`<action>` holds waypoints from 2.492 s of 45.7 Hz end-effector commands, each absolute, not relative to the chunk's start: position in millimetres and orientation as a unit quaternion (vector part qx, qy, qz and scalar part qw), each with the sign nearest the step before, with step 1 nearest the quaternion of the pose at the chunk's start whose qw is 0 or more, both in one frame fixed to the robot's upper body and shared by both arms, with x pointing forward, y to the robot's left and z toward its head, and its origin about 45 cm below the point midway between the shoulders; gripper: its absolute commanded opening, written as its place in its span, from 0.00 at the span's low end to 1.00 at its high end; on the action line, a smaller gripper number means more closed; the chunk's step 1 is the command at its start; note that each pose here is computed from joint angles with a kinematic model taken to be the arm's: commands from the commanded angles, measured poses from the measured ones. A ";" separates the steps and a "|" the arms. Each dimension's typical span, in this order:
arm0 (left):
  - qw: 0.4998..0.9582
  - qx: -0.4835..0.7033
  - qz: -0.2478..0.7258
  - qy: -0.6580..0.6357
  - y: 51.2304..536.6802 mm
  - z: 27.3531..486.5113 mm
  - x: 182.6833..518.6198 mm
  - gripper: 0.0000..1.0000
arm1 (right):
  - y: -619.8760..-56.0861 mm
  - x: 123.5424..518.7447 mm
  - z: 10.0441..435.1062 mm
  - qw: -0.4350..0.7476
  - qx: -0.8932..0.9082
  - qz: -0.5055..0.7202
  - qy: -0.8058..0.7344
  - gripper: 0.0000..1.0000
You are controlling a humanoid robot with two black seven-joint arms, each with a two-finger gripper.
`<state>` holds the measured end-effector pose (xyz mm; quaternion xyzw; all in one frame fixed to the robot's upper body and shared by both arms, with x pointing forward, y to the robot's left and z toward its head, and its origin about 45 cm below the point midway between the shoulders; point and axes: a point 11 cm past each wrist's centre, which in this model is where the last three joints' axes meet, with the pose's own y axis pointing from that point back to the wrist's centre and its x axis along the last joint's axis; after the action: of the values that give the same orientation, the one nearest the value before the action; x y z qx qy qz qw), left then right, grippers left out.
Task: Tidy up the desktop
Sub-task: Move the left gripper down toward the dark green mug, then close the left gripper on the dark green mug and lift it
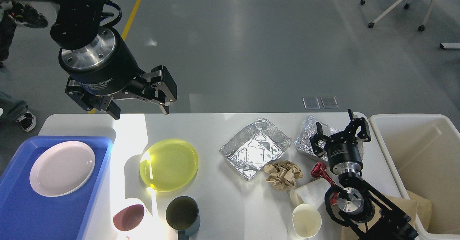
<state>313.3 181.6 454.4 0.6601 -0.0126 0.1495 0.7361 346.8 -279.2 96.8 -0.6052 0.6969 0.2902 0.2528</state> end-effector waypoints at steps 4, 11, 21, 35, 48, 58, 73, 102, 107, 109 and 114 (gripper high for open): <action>0.725 0.669 0.164 0.001 181.1 457.0 305.2 0.97 | -279.2 346.4 96.3 0.252 -0.605 0.291 0.697 1.00; 0.727 0.668 0.159 0.008 183.5 451.8 310.2 0.97 | -279.2 346.4 96.3 0.252 -0.605 0.291 0.697 1.00; 0.730 0.667 0.145 0.036 189.2 433.2 311.0 0.97 | -279.9 346.4 96.4 0.252 -0.605 0.290 0.697 1.00; 0.705 0.698 0.087 0.087 208.2 363.1 306.6 0.96 | -279.9 346.4 96.4 0.252 -0.605 0.290 0.697 1.00; 0.683 0.718 0.090 0.099 255.0 285.4 304.9 0.94 | -279.2 346.4 96.3 0.252 -0.605 0.291 0.697 1.00; 0.690 0.715 0.090 0.071 263.9 233.1 305.9 0.92 | -279.9 346.4 96.4 0.252 -0.605 0.290 0.697 1.00; 0.681 0.725 0.078 0.068 277.6 181.9 299.6 0.92 | -279.2 346.4 96.3 0.252 -0.605 0.291 0.697 1.00; 0.700 0.699 -0.080 -0.121 189.4 170.7 306.4 0.90 | -279.8 346.9 97.0 0.253 -0.605 0.290 0.697 1.00; 0.686 0.703 -0.113 -0.149 189.0 164.4 302.1 0.90 | -279.1 346.9 96.9 0.253 -0.605 0.290 0.697 1.00; 0.684 0.703 -0.117 -0.156 188.1 163.7 302.3 0.90 | -279.2 346.4 96.3 0.252 -0.605 0.291 0.697 1.00; 0.682 0.704 -0.119 -0.158 189.8 156.7 301.4 0.90 | -279.1 346.9 96.9 0.253 -0.605 0.290 0.697 1.00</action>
<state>301.8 188.6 163.2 0.7027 -0.1535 -0.1157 0.6850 346.7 -279.2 96.6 -0.6050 0.6970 0.2903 0.2528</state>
